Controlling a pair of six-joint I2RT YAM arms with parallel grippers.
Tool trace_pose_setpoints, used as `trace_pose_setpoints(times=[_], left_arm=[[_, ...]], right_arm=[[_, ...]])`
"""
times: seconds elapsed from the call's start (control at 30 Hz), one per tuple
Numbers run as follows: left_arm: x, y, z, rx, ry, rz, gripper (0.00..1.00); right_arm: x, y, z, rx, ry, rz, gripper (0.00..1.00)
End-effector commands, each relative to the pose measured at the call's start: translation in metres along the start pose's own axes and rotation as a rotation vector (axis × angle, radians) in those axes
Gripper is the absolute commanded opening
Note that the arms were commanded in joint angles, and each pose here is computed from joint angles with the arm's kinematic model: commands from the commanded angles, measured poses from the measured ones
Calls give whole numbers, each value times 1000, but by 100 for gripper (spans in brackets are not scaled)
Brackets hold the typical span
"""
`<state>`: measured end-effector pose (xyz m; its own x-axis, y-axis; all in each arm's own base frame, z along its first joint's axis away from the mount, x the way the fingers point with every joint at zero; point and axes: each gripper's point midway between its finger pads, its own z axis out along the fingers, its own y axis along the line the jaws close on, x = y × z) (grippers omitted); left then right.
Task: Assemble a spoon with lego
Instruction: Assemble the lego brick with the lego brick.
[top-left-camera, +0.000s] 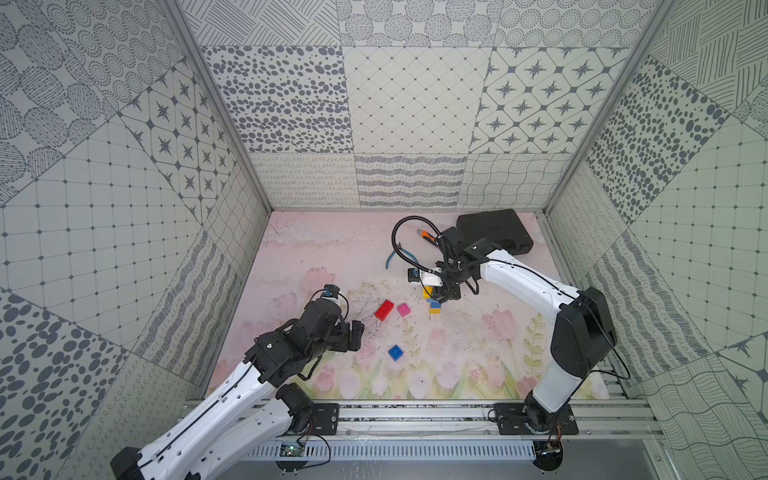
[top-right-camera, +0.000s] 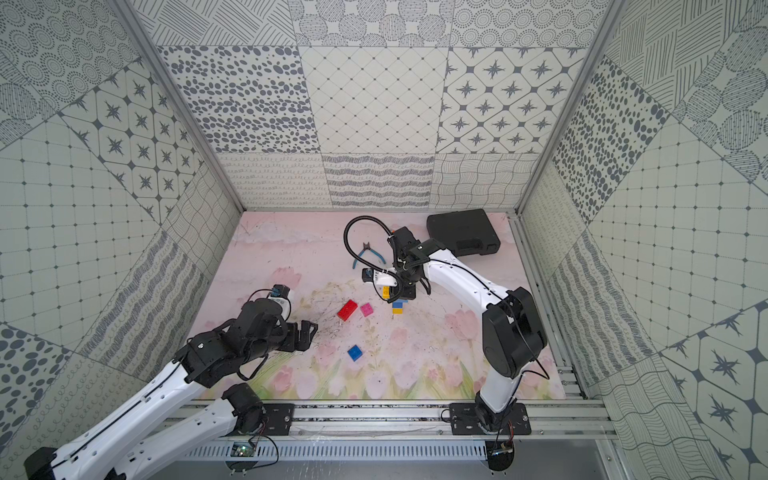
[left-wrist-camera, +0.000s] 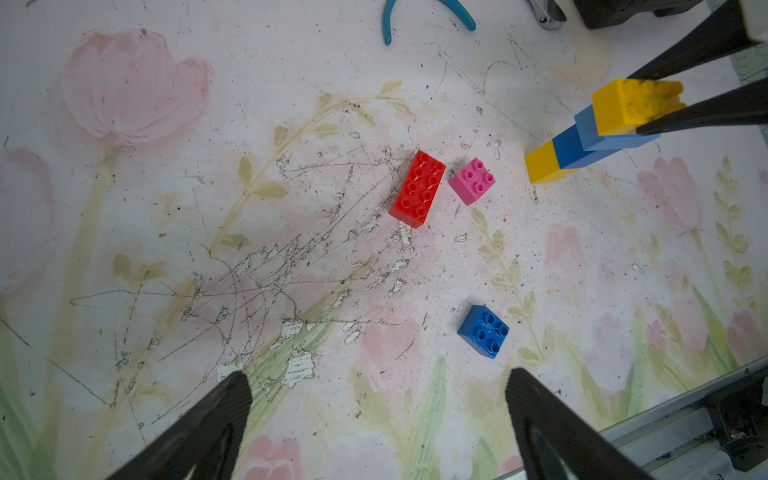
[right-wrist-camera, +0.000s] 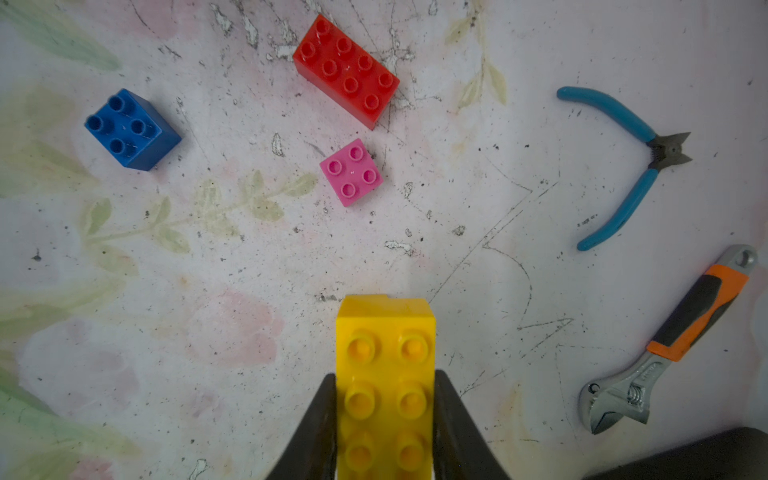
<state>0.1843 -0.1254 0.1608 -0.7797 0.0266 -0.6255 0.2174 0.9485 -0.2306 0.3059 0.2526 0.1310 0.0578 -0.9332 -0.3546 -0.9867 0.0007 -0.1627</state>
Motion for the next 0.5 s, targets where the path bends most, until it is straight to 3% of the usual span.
trace_pose_setpoints(times=[0.0,0.47], left_arm=[[-6,-1,-1,0,-28,17,98],[-7,-2,-1,5,-29,20,98]], right_arm=[[5,4,13,-31,2,14,3],[25,19,25,-60,44,74,1]])
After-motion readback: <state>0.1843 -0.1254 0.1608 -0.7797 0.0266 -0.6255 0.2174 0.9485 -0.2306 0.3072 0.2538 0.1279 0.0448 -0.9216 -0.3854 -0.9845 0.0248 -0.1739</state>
